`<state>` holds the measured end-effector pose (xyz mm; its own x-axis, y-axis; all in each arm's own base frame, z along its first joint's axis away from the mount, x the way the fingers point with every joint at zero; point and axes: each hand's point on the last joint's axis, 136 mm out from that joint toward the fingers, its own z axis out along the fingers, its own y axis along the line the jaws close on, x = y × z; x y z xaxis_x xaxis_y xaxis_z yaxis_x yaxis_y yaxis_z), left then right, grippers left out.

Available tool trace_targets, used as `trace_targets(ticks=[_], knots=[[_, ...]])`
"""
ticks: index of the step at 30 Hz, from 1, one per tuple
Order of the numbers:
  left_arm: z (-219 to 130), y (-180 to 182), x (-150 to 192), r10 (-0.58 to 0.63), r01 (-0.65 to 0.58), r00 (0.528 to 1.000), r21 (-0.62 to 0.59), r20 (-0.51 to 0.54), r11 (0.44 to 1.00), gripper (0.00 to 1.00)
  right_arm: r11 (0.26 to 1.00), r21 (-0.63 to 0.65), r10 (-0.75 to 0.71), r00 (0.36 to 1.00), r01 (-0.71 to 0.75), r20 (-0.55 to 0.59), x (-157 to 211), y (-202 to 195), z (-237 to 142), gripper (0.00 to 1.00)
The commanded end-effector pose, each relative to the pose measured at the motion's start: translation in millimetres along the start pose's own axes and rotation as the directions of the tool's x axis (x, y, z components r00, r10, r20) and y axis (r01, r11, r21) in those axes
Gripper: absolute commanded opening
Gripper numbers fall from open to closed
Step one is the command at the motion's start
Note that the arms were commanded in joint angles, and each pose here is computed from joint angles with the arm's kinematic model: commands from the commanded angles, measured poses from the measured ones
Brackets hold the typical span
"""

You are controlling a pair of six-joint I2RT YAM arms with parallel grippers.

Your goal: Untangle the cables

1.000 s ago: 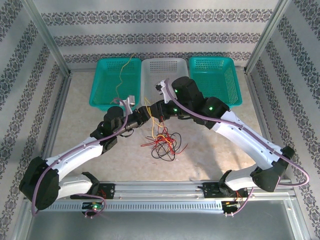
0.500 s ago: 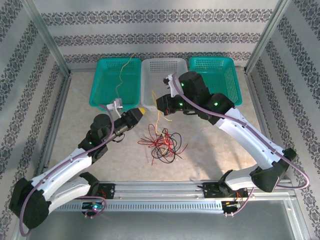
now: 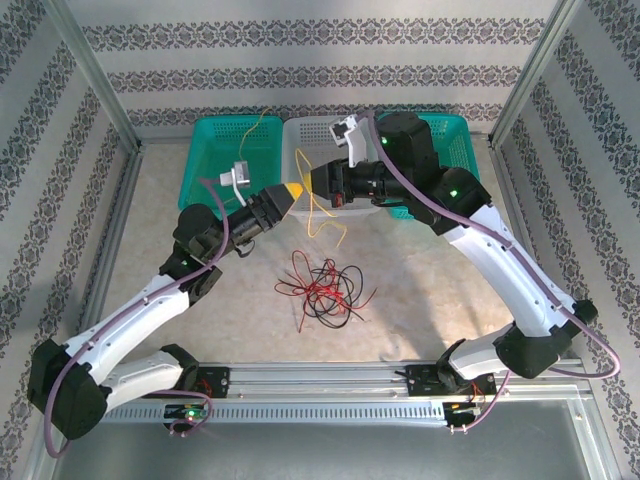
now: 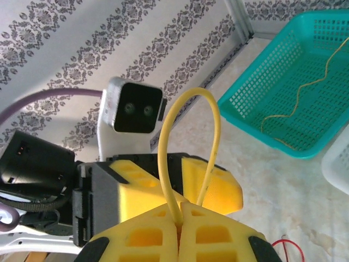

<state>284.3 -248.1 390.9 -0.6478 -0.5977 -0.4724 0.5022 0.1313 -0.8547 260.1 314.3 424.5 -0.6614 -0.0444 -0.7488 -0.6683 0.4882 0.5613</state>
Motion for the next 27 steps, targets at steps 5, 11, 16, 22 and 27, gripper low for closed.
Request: trace_targets(ticks=[5, 11, 16, 22, 27], knots=[[-2, -65, -16, 0.082, -0.086, 0.996, 0.22, 0.024, 0.972, 0.57, 0.997, -0.075, 0.03, 1.0, -0.03, -0.009, -3, 14, 1, 0.0], [3, -47, -12, 0.091, -0.091, 0.996, 0.15, 0.002, 0.985, 0.48, 0.982, -0.177, 0.057, 0.998, -0.06, -0.026, 1, 32, -2, 0.0], [7, -45, -17, 0.132, -0.132, 0.991, 0.117, 0.011, 0.984, 0.17, 0.978, -0.197, 0.069, 0.997, -0.076, -0.04, 9, 35, -6, 0.0], [6, -41, -23, 0.169, -0.171, 0.985, 0.074, 0.027, 0.983, 0.1, 0.973, -0.214, 0.079, 0.995, -0.089, -0.054, 20, 37, -12, 0.0], [7, -45, -26, 0.196, -0.197, 0.98, 0.076, 0.024, 0.977, 0.0, 0.977, -0.193, 0.082, 0.996, -0.087, -0.037, 26, 31, -21, 0.0]])
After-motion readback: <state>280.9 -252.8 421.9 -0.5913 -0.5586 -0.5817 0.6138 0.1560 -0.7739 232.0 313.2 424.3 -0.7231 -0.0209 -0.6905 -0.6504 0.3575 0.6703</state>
